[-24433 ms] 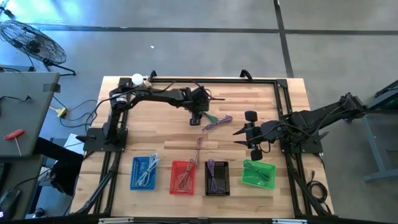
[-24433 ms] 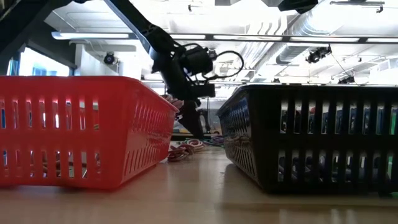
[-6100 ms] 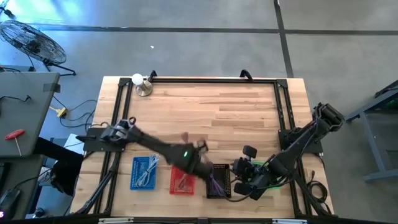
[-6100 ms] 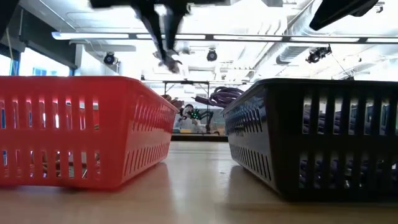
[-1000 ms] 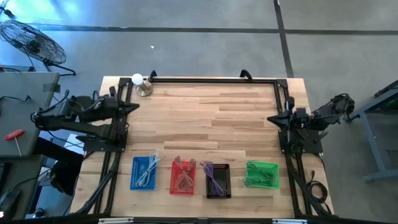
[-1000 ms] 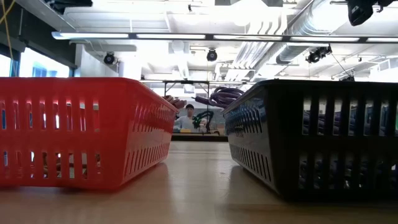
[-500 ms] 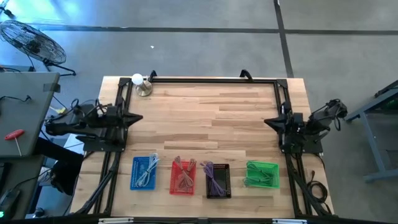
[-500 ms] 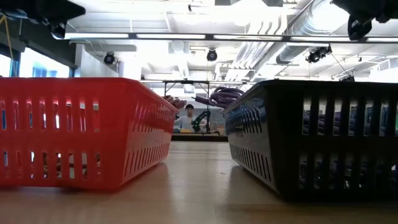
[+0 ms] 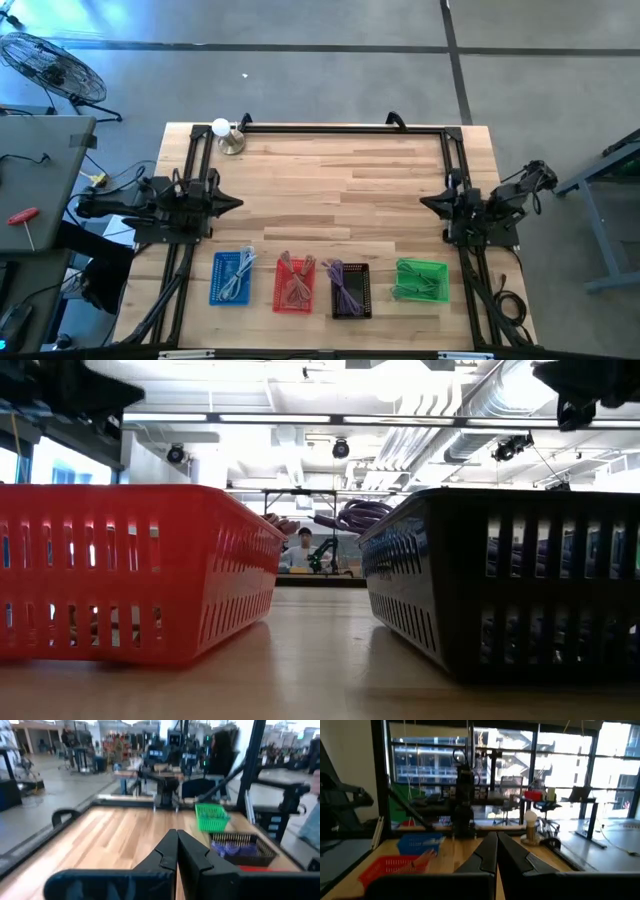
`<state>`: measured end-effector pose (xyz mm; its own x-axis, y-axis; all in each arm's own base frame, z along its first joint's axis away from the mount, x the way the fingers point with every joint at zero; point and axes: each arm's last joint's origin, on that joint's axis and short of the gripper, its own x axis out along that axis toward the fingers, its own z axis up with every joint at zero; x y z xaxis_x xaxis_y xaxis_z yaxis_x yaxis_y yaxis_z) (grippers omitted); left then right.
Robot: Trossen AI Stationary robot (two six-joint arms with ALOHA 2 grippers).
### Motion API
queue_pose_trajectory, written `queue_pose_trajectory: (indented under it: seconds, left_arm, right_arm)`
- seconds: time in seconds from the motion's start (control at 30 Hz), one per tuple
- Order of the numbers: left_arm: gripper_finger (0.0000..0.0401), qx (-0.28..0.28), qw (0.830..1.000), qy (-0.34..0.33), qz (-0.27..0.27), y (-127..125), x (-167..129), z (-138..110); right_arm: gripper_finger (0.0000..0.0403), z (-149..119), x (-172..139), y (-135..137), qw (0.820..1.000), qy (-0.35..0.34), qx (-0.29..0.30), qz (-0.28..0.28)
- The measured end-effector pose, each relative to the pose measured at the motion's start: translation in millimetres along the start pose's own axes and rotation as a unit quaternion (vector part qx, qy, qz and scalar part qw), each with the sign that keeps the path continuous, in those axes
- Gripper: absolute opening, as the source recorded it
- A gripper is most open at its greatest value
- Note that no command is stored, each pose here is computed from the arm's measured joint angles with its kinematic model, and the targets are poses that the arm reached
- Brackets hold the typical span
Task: Pick & Place USB Port
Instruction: Return to Home Position
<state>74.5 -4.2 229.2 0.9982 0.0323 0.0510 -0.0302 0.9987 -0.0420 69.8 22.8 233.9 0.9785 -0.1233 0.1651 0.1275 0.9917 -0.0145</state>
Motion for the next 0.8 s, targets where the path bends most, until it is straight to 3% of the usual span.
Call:
queue_pose_trajectory:
  seconds: [0.57,0.8]
  left_arm:
    - [0.0,-0.022,0.999,-0.004,-0.041,-3,17,-47]
    - [0.0,-0.036,0.999,0.004,-0.041,-3,19,-58]
  right_arm:
    - [0.0,-23,4,4,1.0,0.026,0.01,0.011]
    - [0.0,-38,9,5,0.999,-0.031,0.021,0.017]
